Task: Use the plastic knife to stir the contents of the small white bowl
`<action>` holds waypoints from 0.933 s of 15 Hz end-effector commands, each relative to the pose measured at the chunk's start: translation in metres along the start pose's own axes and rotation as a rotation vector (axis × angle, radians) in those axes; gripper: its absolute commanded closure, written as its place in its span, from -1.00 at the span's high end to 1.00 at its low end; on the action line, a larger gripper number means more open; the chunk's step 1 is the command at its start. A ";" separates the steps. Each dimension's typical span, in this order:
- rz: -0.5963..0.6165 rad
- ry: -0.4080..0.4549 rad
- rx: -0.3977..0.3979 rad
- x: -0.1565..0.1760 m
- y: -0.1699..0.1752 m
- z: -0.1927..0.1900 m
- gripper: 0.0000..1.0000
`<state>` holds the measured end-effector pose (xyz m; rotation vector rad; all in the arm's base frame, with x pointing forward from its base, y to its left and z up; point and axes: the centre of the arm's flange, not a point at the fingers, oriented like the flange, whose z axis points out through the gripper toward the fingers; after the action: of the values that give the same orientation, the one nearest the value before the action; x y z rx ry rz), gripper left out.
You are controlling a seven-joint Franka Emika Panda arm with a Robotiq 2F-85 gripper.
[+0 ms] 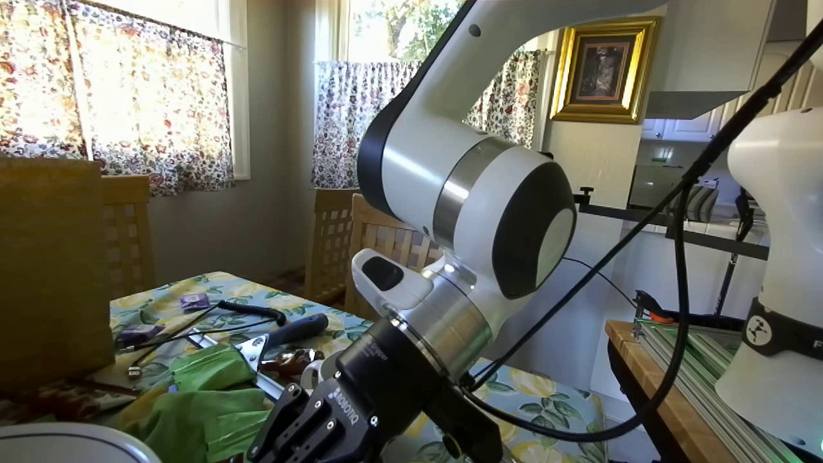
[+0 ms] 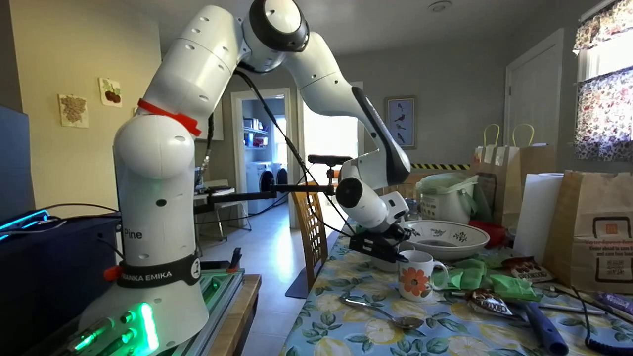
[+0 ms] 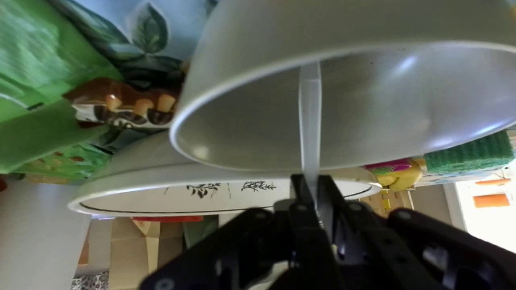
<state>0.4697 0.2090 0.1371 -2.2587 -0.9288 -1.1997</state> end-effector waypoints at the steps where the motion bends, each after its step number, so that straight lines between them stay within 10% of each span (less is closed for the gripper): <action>1: -0.034 0.036 0.017 -0.001 -0.018 0.008 -0.94; 14: -0.017 -0.070 -0.035 -0.011 0.003 -0.012 -0.94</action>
<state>0.4577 0.2136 0.1357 -2.3168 -0.9341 -1.1233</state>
